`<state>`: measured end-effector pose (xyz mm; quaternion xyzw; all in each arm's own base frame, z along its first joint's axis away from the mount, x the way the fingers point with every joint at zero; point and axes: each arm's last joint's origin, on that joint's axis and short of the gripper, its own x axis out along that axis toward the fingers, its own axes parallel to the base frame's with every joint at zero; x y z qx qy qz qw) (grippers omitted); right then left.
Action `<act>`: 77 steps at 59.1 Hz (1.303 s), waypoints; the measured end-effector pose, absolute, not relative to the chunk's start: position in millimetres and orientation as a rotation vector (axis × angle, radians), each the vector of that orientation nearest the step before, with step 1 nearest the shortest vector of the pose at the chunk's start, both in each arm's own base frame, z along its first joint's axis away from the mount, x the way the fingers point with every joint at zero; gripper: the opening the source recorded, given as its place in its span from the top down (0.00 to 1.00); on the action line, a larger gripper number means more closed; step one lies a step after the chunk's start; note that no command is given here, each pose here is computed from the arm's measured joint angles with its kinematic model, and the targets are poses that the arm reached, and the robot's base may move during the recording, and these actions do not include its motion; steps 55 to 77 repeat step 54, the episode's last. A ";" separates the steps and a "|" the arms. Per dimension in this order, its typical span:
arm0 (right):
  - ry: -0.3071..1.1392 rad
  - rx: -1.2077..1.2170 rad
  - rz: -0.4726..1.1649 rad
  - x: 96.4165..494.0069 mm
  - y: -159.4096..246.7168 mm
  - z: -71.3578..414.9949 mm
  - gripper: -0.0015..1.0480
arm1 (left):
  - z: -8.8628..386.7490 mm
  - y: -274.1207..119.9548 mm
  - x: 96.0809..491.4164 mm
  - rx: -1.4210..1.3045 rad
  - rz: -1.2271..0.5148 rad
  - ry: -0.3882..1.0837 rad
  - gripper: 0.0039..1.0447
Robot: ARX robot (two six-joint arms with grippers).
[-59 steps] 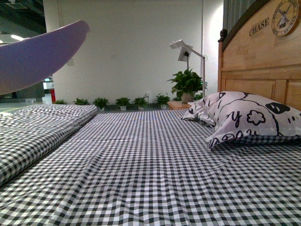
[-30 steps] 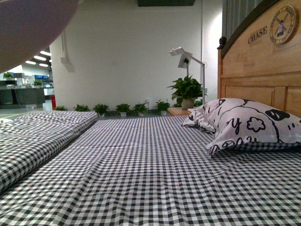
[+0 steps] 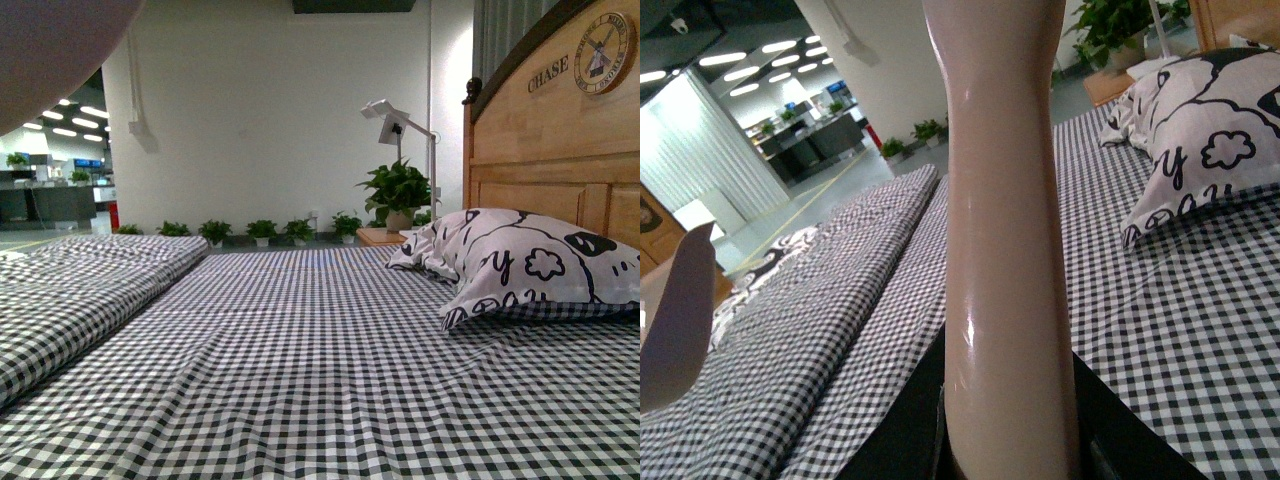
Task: Clean up trash
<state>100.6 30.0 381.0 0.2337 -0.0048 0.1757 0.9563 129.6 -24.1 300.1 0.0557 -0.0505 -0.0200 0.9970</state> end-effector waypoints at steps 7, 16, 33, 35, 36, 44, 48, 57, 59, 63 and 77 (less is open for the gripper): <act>-0.010 0.474 0.357 100.6 30.1 381.0 0.81 | 300.1 -24.1 129.6 0.111 -0.040 -0.101 0.73; -0.010 0.474 0.357 100.6 30.1 381.0 0.81 | 300.1 -24.1 129.6 0.111 -0.040 -0.101 0.73; -0.010 0.474 0.357 100.6 30.1 381.0 0.81 | 300.1 -24.1 129.6 0.111 -0.040 -0.101 0.73; -0.010 0.474 0.357 100.6 30.1 381.0 0.81 | 300.1 -24.1 129.6 0.111 -0.040 -0.101 0.73; -0.010 0.474 0.357 100.6 30.1 381.0 0.81 | 300.1 -24.1 129.6 0.111 -0.040 -0.101 0.73; -0.010 0.474 0.357 100.6 30.1 381.0 0.81 | 300.1 -24.1 129.6 0.111 -0.040 -0.101 0.73; -0.010 0.474 0.357 100.6 30.1 381.0 0.81 | 300.1 -24.1 129.6 0.111 -0.040 -0.101 0.73; -0.010 0.474 0.357 100.6 30.1 381.0 0.81 | 300.1 -24.1 129.6 0.111 -0.040 -0.101 0.73; -0.010 0.474 0.357 100.6 30.1 381.0 0.81 | 300.1 -24.1 129.6 0.111 -0.040 -0.101 0.73; -0.010 0.474 0.357 100.6 30.1 381.0 0.81 | 300.1 -24.1 129.6 0.111 -0.040 -0.101 0.73; -0.010 0.474 0.357 100.6 30.1 381.0 0.81 | 300.1 -24.1 129.6 0.111 -0.040 -0.101 0.73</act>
